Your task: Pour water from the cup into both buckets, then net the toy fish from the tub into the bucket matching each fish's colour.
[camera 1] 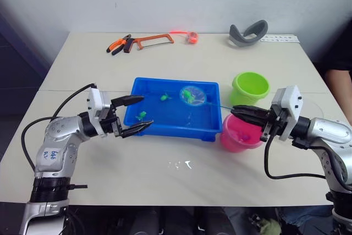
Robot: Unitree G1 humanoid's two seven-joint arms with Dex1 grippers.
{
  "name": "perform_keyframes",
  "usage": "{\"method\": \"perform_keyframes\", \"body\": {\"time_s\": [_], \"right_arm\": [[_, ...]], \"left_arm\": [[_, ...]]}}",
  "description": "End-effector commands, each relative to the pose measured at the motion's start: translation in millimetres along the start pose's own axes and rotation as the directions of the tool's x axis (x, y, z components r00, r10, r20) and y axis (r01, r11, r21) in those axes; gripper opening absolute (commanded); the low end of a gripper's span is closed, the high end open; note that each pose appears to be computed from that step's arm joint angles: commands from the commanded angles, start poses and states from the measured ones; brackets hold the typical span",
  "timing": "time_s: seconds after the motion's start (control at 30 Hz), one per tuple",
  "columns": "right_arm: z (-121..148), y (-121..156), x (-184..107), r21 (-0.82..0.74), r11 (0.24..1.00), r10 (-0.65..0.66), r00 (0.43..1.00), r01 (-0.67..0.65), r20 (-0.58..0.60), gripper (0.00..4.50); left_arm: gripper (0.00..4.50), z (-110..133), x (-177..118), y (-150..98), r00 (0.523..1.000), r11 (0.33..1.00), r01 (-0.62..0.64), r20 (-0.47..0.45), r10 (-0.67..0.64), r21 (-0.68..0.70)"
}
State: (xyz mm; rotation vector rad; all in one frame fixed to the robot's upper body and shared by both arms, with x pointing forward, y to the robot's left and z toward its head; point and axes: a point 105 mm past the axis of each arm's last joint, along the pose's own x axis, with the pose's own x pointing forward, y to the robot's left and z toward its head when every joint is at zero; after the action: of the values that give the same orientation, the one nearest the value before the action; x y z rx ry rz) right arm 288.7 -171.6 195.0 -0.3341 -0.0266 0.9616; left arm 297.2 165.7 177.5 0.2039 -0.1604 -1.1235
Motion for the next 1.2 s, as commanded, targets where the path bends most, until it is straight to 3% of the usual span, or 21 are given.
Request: {"method": "perform_keyframes", "body": {"time_s": [0.03,0.33,0.67,0.87,0.97,1.03,1.1,1.2], "right_arm": [[31.7,-4.0,-22.5,-0.047,0.993,-0.106,0.99,0.111,0.094,0.0],[41.3,-46.8,-57.5,-0.135,0.94,-0.309,0.949,0.314,0.057,0.0],[13.4,-104.4,-93.7,-0.4,0.779,-0.553,0.83,0.482,-0.076,0.0],[-9.5,-112.3,-92.2,-0.652,0.684,-0.544,0.824,0.327,-0.157,0.0],[-11.7,-115.1,-91.9,-0.743,0.609,-0.56,0.814,0.278,-0.154,0.0],[-14.1,-108.1,-87.7,-0.861,0.495,-0.522,0.832,0.114,-0.19,0.0],[-11.5,-110.6,-87.5,-0.895,0.434,-0.538,0.826,0.099,-0.169,0.0],[-12.0,-108.7,-86.1,-0.952,0.306,-0.526,0.829,-0.024,-0.19,0.0]], "left_arm": [[4.47,23.2,27.8,7.3,0.995,0.999,0.04,0.088,-0.042,0.015],[4.47,45.0,65.9,8.0,0.987,0.997,0.064,0.15,-0.058,-0.036],[4.47,60.2,104.7,0.1,0.986,0.992,0.083,0.151,-0.068,-0.09],[4.47,59.9,110.8,-2.4,0.993,0.996,0.081,0.086,-0.079,-0.024],[4.47,60.8,112.9,-3.8,0.992,0.996,0.077,0.099,-0.074,-0.033],[4.47,61.7,113.2,-5.0,0.991,0.996,0.079,0.112,-0.074,-0.037],[4.47,61.6,113.3,-5.7,0.99,0.996,0.08,0.118,-0.074,-0.04],[4.47,60.4,112.8,-6.6,0.99,0.996,0.08,0.119,-0.074,-0.044]]}}
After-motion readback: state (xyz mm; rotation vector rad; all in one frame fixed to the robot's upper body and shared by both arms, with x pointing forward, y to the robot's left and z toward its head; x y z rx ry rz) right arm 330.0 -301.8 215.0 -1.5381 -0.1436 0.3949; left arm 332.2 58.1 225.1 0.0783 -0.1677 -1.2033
